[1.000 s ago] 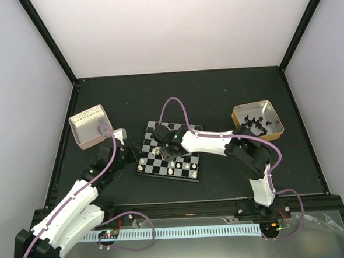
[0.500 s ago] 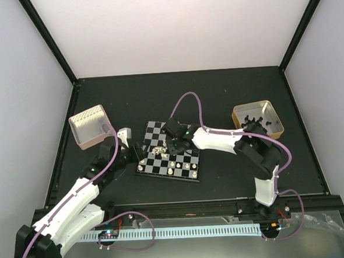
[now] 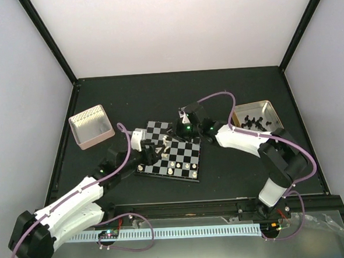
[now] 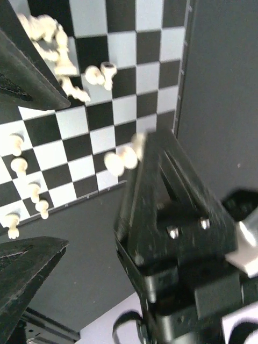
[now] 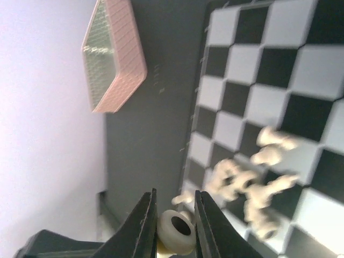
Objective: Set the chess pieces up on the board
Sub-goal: Place the chess piece on the chessboard.
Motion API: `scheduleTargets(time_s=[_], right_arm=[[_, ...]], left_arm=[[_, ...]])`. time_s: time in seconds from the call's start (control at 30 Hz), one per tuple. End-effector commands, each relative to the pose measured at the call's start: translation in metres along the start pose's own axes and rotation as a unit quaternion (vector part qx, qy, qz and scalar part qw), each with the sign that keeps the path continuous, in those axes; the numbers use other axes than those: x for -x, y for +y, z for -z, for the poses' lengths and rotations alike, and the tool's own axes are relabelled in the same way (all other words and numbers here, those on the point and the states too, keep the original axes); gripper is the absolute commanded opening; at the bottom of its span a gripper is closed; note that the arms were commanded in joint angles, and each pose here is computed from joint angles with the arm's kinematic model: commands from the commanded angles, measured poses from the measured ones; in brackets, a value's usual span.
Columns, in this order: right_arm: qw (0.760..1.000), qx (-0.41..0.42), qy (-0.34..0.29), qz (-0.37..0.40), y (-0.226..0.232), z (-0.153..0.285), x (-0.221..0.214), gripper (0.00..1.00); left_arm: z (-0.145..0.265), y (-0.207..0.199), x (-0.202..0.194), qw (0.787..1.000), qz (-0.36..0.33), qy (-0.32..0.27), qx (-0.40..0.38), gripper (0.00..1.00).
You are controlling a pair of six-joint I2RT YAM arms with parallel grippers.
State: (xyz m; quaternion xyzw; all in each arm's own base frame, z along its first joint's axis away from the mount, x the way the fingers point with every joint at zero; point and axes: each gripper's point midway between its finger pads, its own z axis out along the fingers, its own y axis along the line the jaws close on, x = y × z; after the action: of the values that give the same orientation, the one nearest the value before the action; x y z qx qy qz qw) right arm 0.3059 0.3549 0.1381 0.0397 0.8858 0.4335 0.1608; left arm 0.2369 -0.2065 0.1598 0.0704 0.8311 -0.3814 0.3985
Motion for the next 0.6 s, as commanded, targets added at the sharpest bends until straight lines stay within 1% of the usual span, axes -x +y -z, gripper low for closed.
scheduleTargets(time_s=[0.0, 0.17, 0.3, 0.4, 0.5, 0.57], right_arm=[[0.981, 0.154, 0.065, -0.094, 0.060, 0.009, -0.012, 0.07], [0.974, 0.177, 0.074, -0.124, 0.065, 0.015, -0.015, 0.07], [0.971, 0.182, 0.087, -0.126, 0.065, 0.017, -0.021, 0.08], [0.974, 0.171, 0.084, -0.119, 0.059, 0.016, -0.025, 0.08], [0.975, 0.165, 0.085, -0.119, 0.053, 0.016, -0.028, 0.08], [0.975, 0.165, 0.086, -0.119, 0.052, 0.016, -0.029, 0.08]], left_arm=[[-0.002, -0.023, 0.023, 0.996, -0.065, -0.061, -0.014, 0.66], [-0.003, -0.010, 0.027, 0.996, -0.037, -0.082, 0.023, 0.65], [-0.004, -0.015, 0.033, 0.995, -0.028, -0.092, 0.013, 0.61], [-0.004, -0.021, 0.038, 0.994, -0.032, -0.100, 0.000, 0.59], [-0.002, -0.023, 0.042, 0.994, -0.037, -0.107, -0.002, 0.54], [-0.002, -0.024, 0.043, 0.993, -0.040, -0.107, 0.000, 0.48]])
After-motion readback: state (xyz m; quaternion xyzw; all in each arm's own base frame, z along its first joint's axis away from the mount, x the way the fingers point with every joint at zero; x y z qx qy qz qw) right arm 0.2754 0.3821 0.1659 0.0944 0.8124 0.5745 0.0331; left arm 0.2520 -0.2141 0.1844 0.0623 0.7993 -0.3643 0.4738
